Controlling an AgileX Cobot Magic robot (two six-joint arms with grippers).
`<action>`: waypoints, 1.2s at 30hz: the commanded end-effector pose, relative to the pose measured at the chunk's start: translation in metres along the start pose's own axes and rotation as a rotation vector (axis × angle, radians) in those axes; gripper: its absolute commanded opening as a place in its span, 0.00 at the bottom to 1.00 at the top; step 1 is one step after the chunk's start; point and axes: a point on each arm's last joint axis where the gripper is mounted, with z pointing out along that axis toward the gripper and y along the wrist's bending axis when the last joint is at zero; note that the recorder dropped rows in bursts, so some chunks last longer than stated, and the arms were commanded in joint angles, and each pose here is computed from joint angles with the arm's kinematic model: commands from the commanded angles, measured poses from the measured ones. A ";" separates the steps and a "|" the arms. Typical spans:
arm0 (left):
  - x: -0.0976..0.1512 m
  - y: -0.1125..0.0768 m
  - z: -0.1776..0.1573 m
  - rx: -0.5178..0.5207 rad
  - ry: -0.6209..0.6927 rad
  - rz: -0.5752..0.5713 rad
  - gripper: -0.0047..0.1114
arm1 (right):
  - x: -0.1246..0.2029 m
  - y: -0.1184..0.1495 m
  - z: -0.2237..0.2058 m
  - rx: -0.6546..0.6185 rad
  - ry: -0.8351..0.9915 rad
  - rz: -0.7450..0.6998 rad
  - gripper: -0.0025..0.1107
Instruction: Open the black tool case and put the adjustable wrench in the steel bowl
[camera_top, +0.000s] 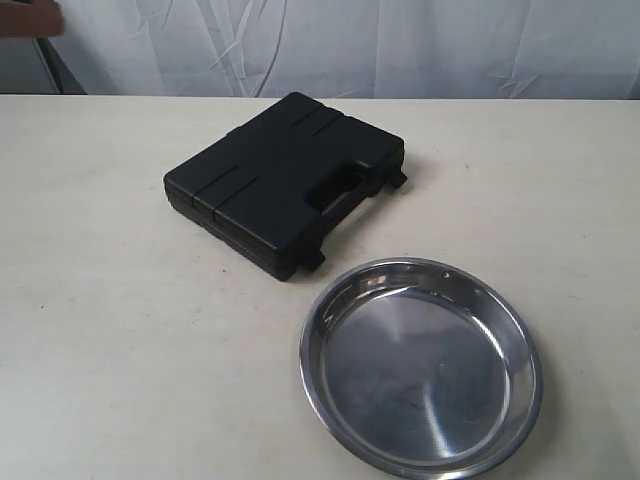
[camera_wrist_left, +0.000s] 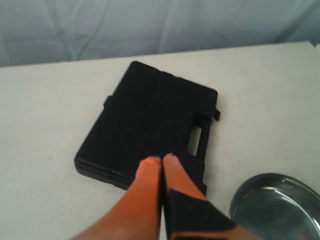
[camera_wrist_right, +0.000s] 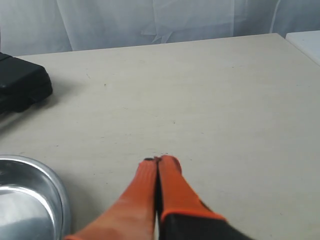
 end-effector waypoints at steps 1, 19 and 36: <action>-0.009 -0.012 0.069 0.111 0.153 0.075 0.04 | -0.001 0.000 0.000 0.004 -0.014 0.004 0.01; 0.029 -0.082 0.246 0.165 0.616 0.447 0.13 | -0.001 0.000 0.000 0.004 -0.017 0.004 0.01; 0.066 -0.107 0.315 0.133 0.786 0.438 0.42 | -0.001 0.000 0.000 0.004 -0.013 0.004 0.01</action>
